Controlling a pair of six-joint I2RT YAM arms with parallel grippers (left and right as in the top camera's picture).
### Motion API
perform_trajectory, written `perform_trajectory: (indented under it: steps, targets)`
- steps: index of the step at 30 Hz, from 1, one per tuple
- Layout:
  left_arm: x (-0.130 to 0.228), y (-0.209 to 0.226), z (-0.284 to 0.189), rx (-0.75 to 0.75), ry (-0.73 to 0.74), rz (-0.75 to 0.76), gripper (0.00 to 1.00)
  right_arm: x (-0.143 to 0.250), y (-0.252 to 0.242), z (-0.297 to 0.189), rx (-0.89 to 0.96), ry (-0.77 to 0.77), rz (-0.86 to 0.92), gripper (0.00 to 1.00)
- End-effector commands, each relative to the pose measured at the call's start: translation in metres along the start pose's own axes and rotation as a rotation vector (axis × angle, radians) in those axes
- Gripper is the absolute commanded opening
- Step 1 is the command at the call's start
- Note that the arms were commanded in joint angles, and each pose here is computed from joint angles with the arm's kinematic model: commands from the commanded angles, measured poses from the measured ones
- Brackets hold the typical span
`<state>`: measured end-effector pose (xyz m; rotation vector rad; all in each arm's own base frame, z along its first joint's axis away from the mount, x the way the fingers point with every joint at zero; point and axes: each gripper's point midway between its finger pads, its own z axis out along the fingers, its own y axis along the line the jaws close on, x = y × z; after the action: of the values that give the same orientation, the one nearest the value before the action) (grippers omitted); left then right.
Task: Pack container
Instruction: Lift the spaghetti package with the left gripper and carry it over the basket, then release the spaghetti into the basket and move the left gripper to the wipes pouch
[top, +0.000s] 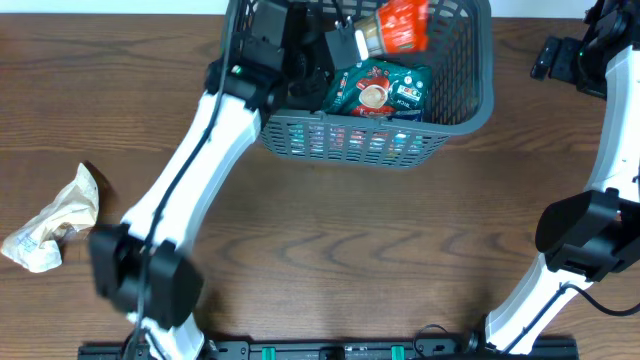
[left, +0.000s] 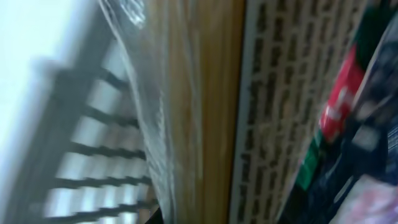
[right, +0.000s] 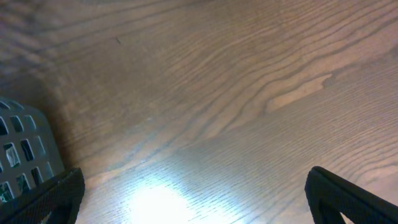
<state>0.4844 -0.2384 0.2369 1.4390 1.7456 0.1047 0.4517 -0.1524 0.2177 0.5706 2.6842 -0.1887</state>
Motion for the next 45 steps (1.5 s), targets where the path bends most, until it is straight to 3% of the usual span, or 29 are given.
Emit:
perform_trajectory:
  steps: [1, 8, 11, 13, 15, 19, 25, 35, 40, 45]
  targets:
    - [0.013, 0.007, 0.012, 0.000, 0.023, -0.048, 0.06, 0.002, -0.002, 0.001, -0.002, 0.009, -0.010, 0.99]
    - [0.043, -0.023, 0.045, 0.104, 0.108, -0.072, 0.06, 0.002, -0.002, 0.001, -0.002, 0.009, -0.010, 0.99]
    - [0.043, -0.024, 0.046, 0.107, 0.112, -0.100, 0.13, 0.002, -0.002, 0.001, -0.002, 0.009, -0.011, 0.99]
    - [0.040, -0.022, 0.042, 0.099, 0.105, -0.105, 0.33, 0.002, -0.002, 0.001, -0.002, 0.009, -0.018, 0.99]
    - [0.035, -0.020, 0.037, 0.090, 0.093, -0.102, 0.87, 0.002, -0.002, 0.001, -0.002, 0.009, -0.018, 0.99]
    - [0.020, -0.011, 0.020, 0.057, 0.060, -0.091, 0.98, 0.002, -0.002, 0.001, -0.002, 0.009, -0.020, 0.99]
    - [-0.012, 0.029, -0.030, -0.100, -0.029, -0.145, 0.99, 0.002, -0.002, 0.001, -0.002, 0.009, -0.033, 0.99]
    - [-0.024, 0.087, -0.176, -0.448, -0.069, -0.396, 0.99, 0.002, -0.002, 0.001, -0.002, 0.009, -0.033, 0.99]
    - [0.037, 0.087, -0.252, -0.652, 0.102, -0.692, 0.99, 0.001, -0.002, 0.001, -0.002, 0.003, -0.032, 0.99]
    - [0.122, 0.024, -0.271, -0.528, 0.461, -0.849, 0.99, -0.006, -0.001, 0.001, -0.005, -0.021, -0.030, 0.99]
